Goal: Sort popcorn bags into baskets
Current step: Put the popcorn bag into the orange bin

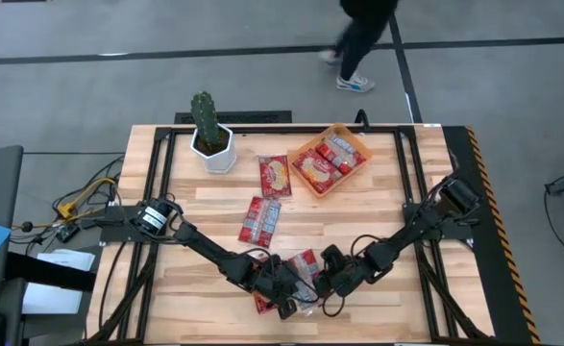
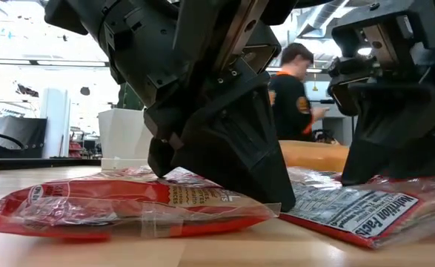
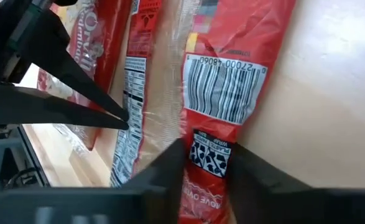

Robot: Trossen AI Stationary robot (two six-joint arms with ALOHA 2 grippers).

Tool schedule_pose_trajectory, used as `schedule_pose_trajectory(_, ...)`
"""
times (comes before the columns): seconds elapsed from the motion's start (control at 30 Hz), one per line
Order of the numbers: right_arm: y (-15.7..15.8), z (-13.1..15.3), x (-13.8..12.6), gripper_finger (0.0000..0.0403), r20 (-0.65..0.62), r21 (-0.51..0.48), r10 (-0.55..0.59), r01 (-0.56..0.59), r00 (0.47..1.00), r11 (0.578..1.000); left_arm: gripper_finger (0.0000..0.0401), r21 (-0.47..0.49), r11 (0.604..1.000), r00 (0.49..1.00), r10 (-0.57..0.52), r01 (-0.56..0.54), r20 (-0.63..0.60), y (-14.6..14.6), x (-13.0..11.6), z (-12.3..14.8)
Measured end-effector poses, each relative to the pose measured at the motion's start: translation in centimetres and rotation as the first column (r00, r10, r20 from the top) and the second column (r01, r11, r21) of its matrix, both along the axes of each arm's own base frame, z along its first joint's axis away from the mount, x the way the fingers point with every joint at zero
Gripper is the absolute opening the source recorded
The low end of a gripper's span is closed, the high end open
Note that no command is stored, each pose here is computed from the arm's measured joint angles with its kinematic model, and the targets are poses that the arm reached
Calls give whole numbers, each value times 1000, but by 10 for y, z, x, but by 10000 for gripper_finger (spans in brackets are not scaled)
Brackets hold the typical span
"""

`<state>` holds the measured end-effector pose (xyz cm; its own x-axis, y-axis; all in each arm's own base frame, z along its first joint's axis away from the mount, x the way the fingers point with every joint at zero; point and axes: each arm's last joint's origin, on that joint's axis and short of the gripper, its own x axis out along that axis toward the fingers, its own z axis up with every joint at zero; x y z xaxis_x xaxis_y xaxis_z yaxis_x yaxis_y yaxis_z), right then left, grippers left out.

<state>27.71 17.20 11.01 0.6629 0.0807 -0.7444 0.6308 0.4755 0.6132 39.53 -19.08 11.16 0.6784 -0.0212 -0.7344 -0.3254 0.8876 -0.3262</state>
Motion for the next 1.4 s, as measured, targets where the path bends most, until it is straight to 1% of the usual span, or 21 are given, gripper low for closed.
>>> schedule_pose_trajectory(0.1, 0, 1, 1, 55, 11, 3, 3, -3, 1000, 1000, 12, 1, 1000, 1000, 0, 0, -1, 0, 0, 0)
schedule_pose_trajectory(0.17, 1, 1, 2, 23, 17, 5, 6, -6, 1000, 1000, 12, 2, 1000, 1000, 1, -1, -2, 0, 0, 0)
schedule_pose_trajectory(0.23, 1, 2, 2, 14, 24, 8, 8, -8, 1000, 1000, 12, -3, 1000, 1000, -5, 5, -8, 0, 0, 2)
schedule_pose_trajectory(0.37, 1, 4, 3, 26, 34, 24, 8, -8, 999, 1000, 12, -42, 999, 1000, -31, 30, -6, 1, -2, 17)
schedule_pose_trajectory(0.47, -2, 9, 3, 19, 36, 16, 16, -17, 999, 1000, 12, -37, 999, 999, -28, 28, -18, 5, -10, 39)
schedule_pose_trajectory(0.57, -5, 20, 2, 11, 55, 6, 32, -33, 998, 999, 12, -39, 999, 1000, -23, 24, 3, 10, -20, 74)
schedule_pose_trajectory(0.7, -18, 46, 2, 17, 109, -4, 34, -33, 994, 999, 12, -53, 998, 998, -32, 36, 60, 17, -39, 122)
schedule_pose_trajectory(0.77, -29, 63, 0, 21, 138, -23, 36, -33, 990, 999, 12, -59, 997, 993, -40, 47, 114, 20, -49, 146)
schedule_pose_trajectory(0.9, -60, 100, -10, 16, 175, -89, 52, -37, 983, 995, 12, -48, 997, 973, -43, 55, 227, 25, -73, 191)
schedule_pose_trajectory(1.0, -95, 124, -21, 13, 172, -135, 43, -20, 984, 991, 12, -31, 997, 956, -52, 64, 290, 30, -91, 216)
schedule_pose_trajectory(1.1, -131, 143, -36, 21, 167, -169, 29, -1, 986, 986, 12, -1, 997, 940, -75, 79, 332, 35, -109, 236)
schedule_pose_trajectory(1.23, -179, 158, -58, 25, 148, -207, -30, 61, 988, 976, 12, 47, 995, 932, -94, 83, 349, 41, -128, 252)
schedule_pose_trajectory(1.3, -199, 162, -68, 22, 134, -240, -55, 86, 990, 967, 12, 78, 994, 937, -100, 78, 335, 45, -137, 255)
schedule_pose_trajectory(1.4, -229, 164, -79, 20, 115, -296, -46, 79, 992, 952, 12, 133, 989, 948, -100, 62, 302, 51, -144, 256)
